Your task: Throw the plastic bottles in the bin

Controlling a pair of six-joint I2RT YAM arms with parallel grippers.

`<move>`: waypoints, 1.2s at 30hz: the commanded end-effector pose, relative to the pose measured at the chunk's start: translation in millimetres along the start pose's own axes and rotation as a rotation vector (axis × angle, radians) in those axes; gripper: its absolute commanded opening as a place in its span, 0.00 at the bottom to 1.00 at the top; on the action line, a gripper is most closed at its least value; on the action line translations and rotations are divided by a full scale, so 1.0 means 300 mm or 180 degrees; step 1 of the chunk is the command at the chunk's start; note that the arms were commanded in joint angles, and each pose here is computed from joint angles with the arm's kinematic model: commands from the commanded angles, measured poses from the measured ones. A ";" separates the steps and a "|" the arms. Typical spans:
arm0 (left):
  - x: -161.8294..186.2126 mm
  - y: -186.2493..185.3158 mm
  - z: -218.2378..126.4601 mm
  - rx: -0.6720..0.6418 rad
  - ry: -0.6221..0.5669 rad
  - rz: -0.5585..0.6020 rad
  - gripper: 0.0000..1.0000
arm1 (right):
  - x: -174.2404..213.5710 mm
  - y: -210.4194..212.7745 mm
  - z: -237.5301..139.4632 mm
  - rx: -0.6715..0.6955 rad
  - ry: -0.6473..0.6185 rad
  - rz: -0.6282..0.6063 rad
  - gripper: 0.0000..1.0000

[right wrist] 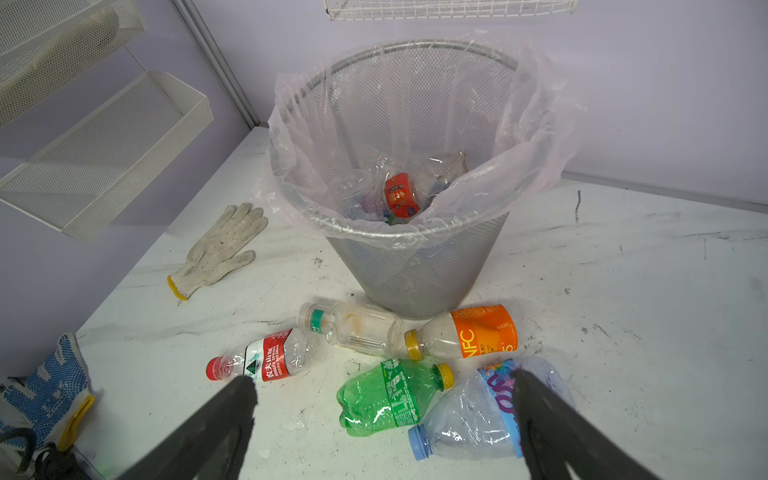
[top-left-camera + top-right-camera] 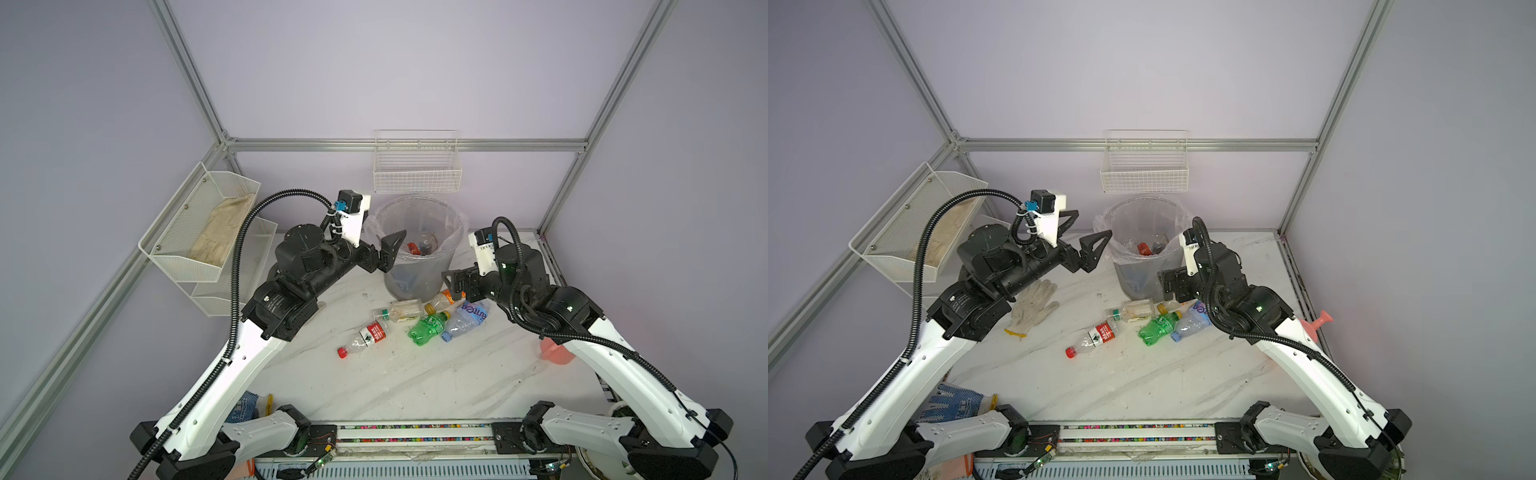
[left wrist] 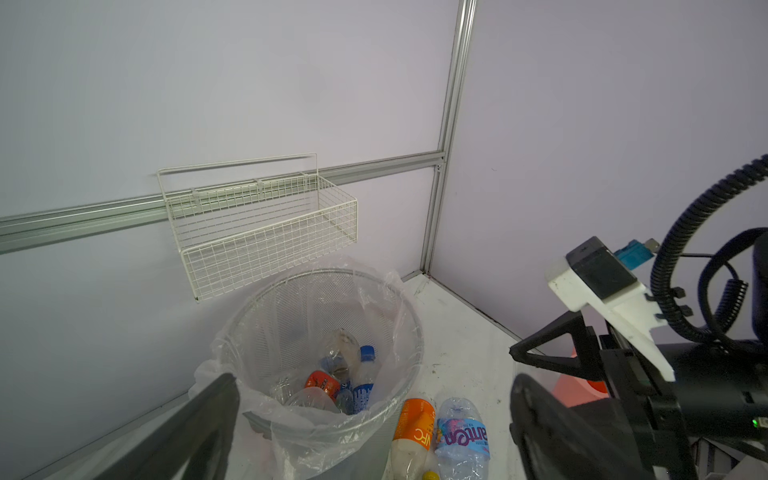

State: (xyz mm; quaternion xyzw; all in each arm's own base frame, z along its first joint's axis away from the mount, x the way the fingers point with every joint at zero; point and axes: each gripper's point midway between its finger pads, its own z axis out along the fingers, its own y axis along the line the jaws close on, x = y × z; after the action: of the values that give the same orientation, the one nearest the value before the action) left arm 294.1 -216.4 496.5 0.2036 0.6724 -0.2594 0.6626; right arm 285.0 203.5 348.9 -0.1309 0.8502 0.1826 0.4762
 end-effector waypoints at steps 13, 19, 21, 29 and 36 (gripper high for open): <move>-0.038 -0.049 -0.130 0.0245 -0.0356 -0.0233 1.00 | 0.094 -0.056 0.140 0.0434 0.0417 0.0387 0.97; -0.003 -0.055 -0.150 0.0273 -0.0307 -0.0245 1.00 | 0.146 -0.099 0.186 0.0540 0.0576 0.0627 0.98; 0.008 -0.055 -0.156 0.0274 -0.0293 -0.0246 1.00 | 0.165 -0.114 0.198 0.0573 0.0617 0.0698 0.98; 0.062 -0.053 -0.185 0.0254 -0.0191 -0.0350 0.98 | 0.222 -0.177 0.230 0.0670 0.0747 0.0923 0.97; 0.089 -0.054 -0.206 0.0245 -0.0151 -0.0370 0.96 | 0.263 -0.215 0.249 0.0728 0.0835 0.1080 0.97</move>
State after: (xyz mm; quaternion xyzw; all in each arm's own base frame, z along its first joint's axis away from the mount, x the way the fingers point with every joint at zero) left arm 238.0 -192.1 478.5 0.1848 0.6538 -0.3202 0.6602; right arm 327.6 175.6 239.2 0.0284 0.9276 0.1366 0.3465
